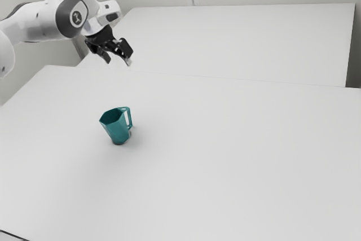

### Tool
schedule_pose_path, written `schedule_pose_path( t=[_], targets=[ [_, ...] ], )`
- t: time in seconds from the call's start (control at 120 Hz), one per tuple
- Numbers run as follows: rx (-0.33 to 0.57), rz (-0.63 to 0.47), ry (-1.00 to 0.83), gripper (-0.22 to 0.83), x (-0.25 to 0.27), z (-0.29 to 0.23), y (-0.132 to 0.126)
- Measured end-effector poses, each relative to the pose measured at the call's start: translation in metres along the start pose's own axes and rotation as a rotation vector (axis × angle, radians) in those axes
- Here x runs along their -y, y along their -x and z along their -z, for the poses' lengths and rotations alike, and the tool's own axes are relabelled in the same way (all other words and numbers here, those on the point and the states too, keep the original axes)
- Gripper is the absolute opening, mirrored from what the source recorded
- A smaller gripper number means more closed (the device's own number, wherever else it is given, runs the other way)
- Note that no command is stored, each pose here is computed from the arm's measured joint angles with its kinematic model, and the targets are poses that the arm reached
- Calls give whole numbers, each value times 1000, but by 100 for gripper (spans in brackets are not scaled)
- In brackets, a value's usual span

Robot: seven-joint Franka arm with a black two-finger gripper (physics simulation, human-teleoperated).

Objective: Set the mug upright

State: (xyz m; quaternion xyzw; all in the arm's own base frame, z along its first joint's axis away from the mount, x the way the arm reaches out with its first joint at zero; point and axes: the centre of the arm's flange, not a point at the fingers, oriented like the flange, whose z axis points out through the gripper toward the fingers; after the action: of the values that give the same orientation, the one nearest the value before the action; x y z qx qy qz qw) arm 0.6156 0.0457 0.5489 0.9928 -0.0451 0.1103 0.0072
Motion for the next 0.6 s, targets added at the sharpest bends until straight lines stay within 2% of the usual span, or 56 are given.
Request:
schedule_pose_path(
  t=[0.083, 0.183, 0.358, 0.6],
  targets=[
    [8, -2, -4, 58, 5, 32, -9],
    [44, -5, -1, 59, 7, 52, -7],
    [114, -21, 13, 61, 3, 57, 2],
    [156, -28, 30, 61, 6, 55, 7]
  ],
)
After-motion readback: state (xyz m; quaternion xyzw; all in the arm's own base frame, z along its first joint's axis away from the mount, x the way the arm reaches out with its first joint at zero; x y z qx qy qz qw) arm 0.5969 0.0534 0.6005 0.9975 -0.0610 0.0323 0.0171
